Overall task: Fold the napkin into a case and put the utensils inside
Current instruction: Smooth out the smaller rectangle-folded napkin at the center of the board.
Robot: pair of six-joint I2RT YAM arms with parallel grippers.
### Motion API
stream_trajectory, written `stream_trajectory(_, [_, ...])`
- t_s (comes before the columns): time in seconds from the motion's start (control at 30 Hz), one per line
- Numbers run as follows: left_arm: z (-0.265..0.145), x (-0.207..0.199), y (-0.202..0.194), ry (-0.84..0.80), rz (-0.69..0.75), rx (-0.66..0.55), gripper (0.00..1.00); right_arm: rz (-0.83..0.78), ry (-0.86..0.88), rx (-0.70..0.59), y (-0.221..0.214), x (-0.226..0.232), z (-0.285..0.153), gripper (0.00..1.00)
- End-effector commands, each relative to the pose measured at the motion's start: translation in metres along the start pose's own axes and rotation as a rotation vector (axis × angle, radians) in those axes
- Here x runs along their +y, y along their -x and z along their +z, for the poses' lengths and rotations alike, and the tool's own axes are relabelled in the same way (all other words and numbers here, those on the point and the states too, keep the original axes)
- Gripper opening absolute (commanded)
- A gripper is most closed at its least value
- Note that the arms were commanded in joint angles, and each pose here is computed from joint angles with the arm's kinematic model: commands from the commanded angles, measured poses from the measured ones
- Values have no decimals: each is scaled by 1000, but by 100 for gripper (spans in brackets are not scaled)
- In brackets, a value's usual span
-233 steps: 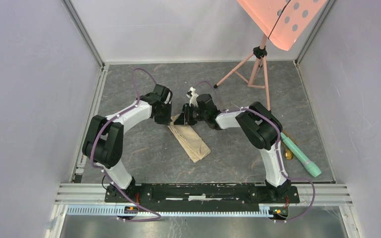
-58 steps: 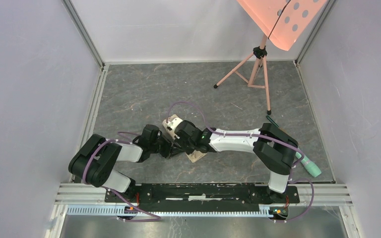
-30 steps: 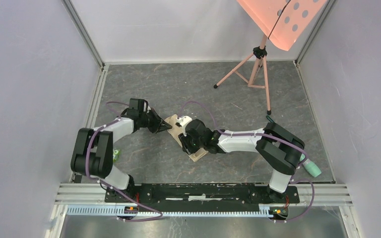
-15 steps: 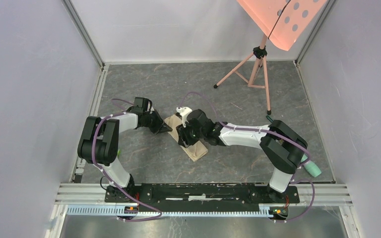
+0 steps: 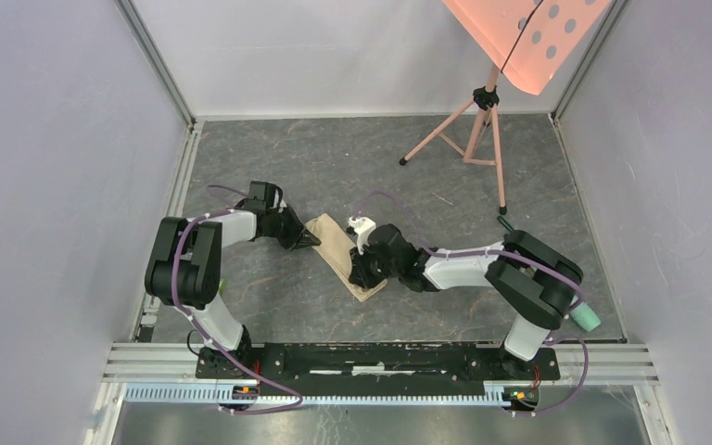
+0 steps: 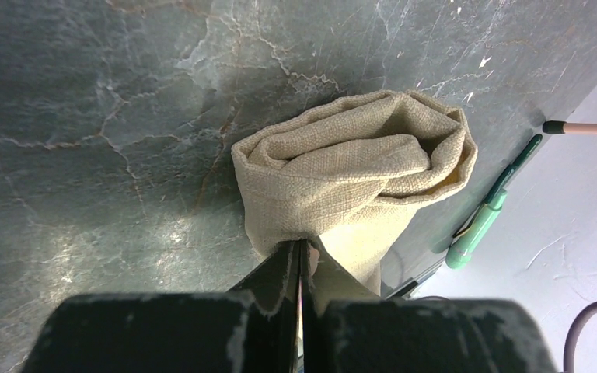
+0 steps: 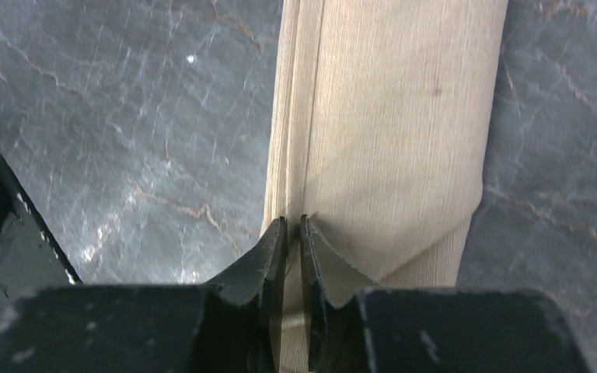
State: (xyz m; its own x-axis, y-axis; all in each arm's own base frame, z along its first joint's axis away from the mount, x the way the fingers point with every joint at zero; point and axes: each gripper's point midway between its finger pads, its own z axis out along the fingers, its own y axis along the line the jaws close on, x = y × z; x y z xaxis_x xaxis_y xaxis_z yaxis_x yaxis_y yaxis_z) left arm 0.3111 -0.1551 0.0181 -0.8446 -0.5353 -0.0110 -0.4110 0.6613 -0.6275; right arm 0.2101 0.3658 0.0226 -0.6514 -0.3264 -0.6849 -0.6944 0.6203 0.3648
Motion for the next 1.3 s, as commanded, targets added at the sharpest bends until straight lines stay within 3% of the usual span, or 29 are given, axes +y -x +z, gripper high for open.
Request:
stream_trajectory(0.0, [6,47,15,182,-5,-69,2,-31,-55,61,-27,-8,-17,20])
stream_trajectory(0.2, [3,39,18,163,32,-67,2,-97,-27,-22,34,14,-22,28])
stream_trajectory(0.33, [-5,17,15,95,90,-48,2,-104,-51,-13,32,7,-8,31])
stream_trajectory(0.4, [-16,-6,11,19,133,-18,10,-90,-56,18,18,1,-1,31])
stream_trajectory(0.47, [-31,-22,11,-22,180,-19,26,-79,-41,33,14,3,3,31])
stream_trajectory(0.57, [-55,-34,20,-23,223,-67,34,-54,-14,-23,39,9,4,38])
stream_trajectory(0.67, [-66,-28,35,-1,195,-115,35,0,27,-57,66,10,12,39])
stream_trajectory(0.83, [-60,-16,50,9,140,-111,27,33,47,-127,113,9,28,39])
stream_trajectory(1.07, [-44,-12,58,20,122,-91,25,88,63,-186,149,2,60,17])
stream_trajectory(1.27, [-26,-5,49,24,105,-37,23,139,28,-141,129,-16,100,8])
